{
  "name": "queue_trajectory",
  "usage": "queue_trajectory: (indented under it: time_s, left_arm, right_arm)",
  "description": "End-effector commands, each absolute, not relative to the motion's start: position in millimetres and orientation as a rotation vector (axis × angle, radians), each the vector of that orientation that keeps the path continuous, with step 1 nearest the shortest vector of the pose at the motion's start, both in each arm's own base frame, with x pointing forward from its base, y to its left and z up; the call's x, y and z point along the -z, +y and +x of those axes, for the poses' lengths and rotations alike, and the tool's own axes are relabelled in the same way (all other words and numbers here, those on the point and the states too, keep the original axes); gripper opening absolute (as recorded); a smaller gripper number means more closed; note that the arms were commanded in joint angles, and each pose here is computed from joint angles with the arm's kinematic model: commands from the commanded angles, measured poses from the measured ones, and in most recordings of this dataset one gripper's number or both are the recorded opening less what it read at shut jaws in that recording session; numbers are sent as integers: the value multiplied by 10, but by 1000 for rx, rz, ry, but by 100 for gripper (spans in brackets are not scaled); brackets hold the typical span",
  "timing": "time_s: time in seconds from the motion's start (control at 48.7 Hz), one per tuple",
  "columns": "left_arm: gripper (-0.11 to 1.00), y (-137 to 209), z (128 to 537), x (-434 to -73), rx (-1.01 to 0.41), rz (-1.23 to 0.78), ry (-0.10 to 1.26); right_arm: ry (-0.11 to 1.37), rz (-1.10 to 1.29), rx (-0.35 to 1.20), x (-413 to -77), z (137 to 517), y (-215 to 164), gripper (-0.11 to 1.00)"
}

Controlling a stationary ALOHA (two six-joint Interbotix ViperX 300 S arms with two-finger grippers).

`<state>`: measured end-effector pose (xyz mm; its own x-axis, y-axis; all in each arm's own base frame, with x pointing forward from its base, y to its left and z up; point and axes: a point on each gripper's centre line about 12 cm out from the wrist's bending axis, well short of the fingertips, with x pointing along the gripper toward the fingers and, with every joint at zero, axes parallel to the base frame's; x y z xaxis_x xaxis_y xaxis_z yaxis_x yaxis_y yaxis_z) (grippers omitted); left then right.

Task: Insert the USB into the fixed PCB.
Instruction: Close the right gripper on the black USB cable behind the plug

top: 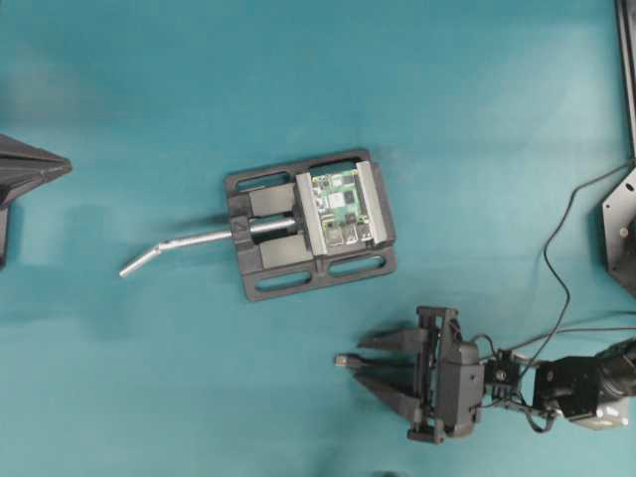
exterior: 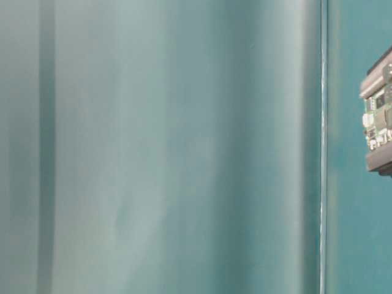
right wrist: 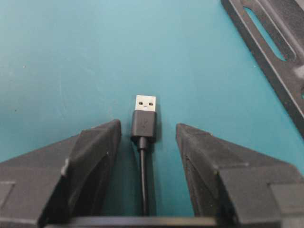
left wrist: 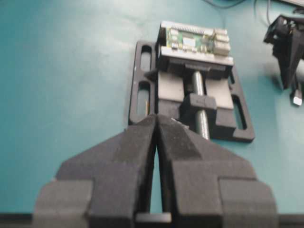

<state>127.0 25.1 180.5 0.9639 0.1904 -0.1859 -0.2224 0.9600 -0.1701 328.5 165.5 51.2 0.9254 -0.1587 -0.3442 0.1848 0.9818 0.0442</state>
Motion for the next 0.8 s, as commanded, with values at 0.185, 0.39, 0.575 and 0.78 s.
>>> queue_trajectory:
  time_s: [0.185,0.39,0.575,0.78]
  left_arm:
    - [3,265,1287,-1772,-221,-195,200]
    - [3,267,1290,-1799,-222,-195,200]
    - [3,263,1286,-1801,-221,-200,231]
    - [3,261,1287,-1848,-220,-199,234]
  right_arm:
    - [357,85,169,-512,3290,1690,57]
    - [377,85,164,-487,3276,1692,49]
    - [381,86,163,-482,3274,1694,36]
    - [382,85,164,-477,3276,1688,23]
